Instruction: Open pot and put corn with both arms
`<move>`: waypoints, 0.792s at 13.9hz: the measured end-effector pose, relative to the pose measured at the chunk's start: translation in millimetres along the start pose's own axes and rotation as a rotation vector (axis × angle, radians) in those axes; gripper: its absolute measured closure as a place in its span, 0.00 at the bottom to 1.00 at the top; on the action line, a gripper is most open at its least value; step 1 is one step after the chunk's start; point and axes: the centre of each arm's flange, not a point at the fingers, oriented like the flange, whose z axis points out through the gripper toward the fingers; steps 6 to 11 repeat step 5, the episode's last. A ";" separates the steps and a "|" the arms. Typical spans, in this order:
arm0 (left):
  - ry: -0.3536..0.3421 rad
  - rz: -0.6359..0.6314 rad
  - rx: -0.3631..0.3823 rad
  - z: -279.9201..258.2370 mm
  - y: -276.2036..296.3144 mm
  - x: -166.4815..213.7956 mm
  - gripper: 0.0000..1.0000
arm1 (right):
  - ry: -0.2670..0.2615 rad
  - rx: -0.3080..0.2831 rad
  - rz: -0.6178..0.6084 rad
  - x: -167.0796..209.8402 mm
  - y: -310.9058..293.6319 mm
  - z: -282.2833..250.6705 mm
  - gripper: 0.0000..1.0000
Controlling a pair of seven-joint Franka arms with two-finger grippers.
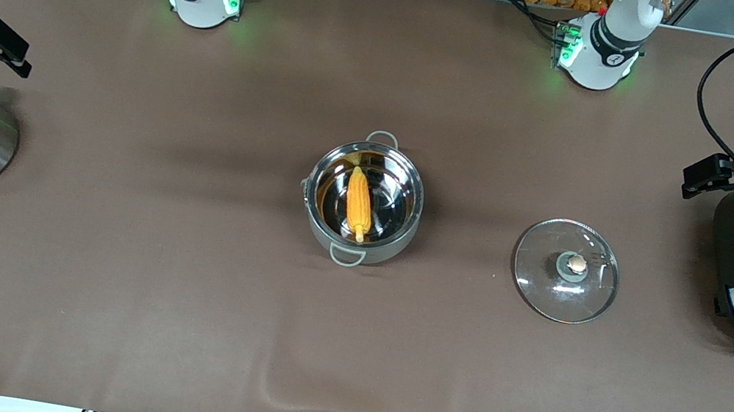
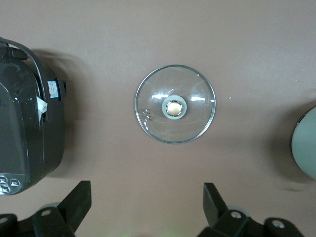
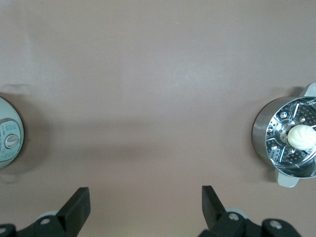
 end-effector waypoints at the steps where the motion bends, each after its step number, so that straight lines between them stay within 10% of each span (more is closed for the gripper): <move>1: 0.000 0.000 0.000 0.0 -0.1 0.0 0.00 | 0.000 0.000 0.000 0.1 0.0 0.2 0.00; 11: 0.000 0.000 0.000 -0.2 -0.2 0.0 0.00 | -0.002 0.000 0.000 0.4 0.0 0.9 0.00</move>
